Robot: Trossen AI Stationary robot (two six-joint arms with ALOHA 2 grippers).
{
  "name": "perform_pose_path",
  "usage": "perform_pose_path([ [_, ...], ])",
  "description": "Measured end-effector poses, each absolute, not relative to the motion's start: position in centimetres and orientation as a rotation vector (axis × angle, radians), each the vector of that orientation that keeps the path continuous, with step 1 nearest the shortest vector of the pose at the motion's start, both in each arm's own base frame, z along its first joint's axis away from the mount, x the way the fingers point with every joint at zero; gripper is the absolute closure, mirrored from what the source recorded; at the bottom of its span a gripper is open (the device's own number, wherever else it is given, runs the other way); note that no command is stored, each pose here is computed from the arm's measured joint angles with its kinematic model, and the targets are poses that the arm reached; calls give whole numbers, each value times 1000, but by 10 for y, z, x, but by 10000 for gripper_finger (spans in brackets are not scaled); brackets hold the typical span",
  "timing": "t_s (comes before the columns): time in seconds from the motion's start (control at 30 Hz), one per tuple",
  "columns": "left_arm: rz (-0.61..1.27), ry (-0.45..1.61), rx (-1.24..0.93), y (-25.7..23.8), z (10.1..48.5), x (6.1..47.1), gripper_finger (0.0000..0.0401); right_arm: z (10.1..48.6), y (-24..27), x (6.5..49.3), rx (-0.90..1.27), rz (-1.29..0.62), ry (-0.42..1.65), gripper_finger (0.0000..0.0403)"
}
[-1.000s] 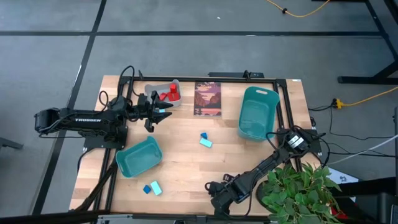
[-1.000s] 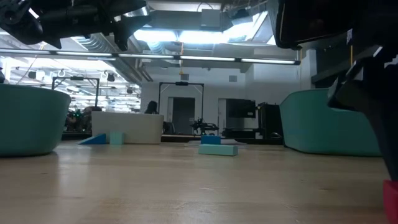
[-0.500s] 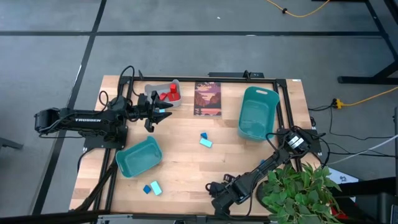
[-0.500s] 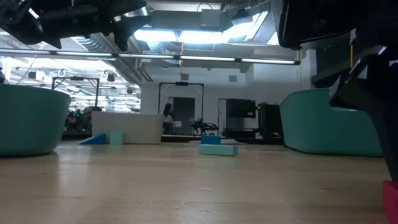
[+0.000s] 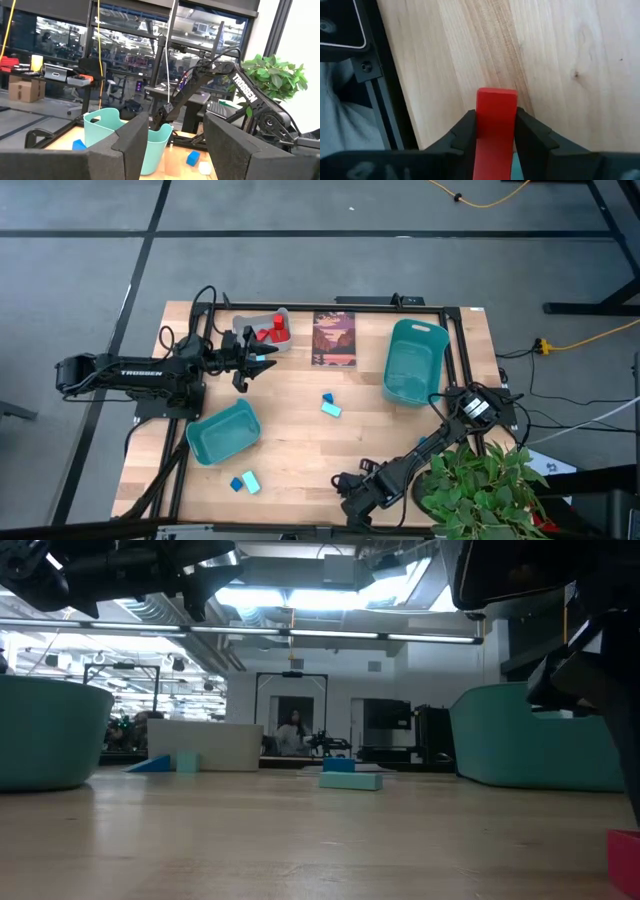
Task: Sort & place blocks by color
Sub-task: Put the red block into the gray bin
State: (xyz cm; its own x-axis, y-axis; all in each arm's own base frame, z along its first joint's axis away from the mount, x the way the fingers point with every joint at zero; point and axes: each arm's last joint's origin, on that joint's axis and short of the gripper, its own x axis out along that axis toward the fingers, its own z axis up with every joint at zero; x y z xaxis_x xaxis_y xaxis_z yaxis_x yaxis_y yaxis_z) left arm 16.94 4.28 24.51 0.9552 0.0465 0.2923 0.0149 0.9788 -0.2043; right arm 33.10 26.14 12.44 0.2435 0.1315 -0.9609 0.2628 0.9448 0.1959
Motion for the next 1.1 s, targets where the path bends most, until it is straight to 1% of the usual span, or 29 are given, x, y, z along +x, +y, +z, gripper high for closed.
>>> perform_pose_path([
  [0.27,16,-301,-206,43,245,169,219,129,263,334,273,-28,1324,298],
  [0.5,16,-301,-206,43,245,169,219,145,262,341,74,2,1311,298],
  [0.73,16,-300,-206,43,245,169,219,156,241,349,-49,24,1296,298],
  [0.83,17,-297,-207,43,245,170,219,163,227,351,-72,37,1276,298],
  [0.93,17,-296,-203,43,245,170,219,170,213,351,-85,44,1211,298],
  [1.1,18,-293,-202,43,244,170,219,171,184,340,4,79,1065,298],
])
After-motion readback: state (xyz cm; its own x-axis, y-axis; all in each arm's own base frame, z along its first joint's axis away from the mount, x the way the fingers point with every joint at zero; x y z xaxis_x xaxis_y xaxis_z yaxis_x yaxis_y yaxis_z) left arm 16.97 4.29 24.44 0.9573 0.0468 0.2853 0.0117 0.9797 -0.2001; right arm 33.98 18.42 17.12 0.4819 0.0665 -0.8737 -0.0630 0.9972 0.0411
